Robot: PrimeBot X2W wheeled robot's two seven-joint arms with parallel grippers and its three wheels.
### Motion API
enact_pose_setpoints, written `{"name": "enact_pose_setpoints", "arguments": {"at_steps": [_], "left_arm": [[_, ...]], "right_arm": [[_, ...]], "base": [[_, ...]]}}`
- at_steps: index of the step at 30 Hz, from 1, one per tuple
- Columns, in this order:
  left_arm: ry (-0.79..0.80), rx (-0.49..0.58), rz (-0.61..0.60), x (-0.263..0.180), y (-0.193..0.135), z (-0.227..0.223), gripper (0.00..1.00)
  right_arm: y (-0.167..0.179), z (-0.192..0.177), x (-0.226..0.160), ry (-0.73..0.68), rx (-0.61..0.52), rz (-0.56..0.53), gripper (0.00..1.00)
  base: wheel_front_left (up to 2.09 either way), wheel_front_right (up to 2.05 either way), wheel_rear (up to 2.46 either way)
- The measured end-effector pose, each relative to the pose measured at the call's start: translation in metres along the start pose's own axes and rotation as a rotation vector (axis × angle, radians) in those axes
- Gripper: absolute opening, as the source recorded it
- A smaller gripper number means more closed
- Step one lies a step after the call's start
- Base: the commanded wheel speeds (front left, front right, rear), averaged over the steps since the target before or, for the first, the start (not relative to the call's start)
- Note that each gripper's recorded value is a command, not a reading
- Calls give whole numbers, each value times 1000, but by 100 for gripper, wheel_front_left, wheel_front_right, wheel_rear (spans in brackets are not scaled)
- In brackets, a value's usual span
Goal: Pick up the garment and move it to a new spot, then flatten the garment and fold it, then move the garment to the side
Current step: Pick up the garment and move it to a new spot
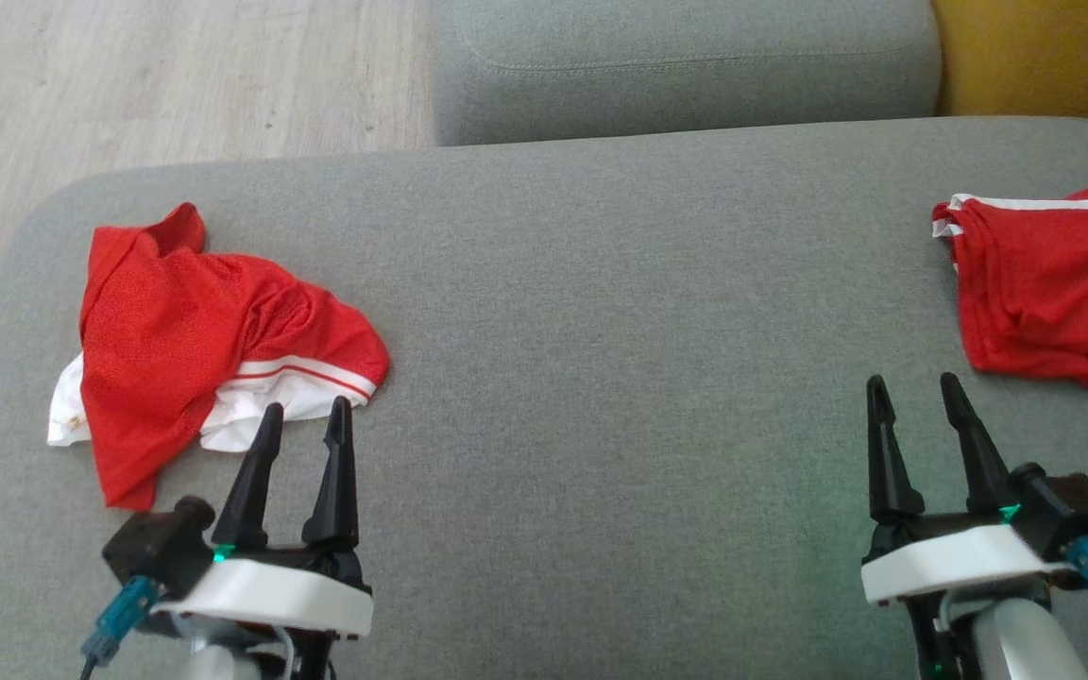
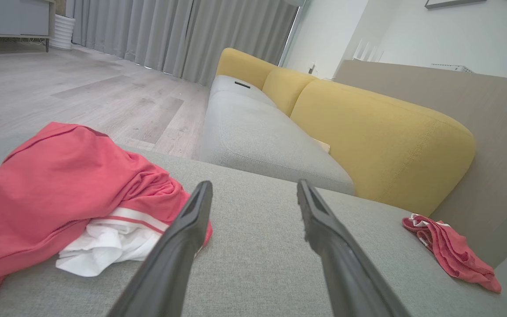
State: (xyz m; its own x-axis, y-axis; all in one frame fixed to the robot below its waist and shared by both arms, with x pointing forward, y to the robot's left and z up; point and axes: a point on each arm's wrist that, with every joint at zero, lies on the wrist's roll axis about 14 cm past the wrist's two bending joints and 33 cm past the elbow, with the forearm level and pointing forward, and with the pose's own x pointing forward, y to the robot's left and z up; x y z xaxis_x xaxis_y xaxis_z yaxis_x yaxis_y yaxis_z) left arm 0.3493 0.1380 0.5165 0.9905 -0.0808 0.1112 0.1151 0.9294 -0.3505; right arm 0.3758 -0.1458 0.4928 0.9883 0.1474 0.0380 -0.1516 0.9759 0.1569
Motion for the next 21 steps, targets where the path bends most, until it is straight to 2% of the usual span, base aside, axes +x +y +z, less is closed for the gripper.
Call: {"name": "enact_pose_setpoints", "arguments": {"at_steps": [21], "left_arm": [[-16,-2,-9,-1,-3,5,100]], "right_arm": [[1,5,2,-17,10,3,100]], "base": [[0,0,0]]}}
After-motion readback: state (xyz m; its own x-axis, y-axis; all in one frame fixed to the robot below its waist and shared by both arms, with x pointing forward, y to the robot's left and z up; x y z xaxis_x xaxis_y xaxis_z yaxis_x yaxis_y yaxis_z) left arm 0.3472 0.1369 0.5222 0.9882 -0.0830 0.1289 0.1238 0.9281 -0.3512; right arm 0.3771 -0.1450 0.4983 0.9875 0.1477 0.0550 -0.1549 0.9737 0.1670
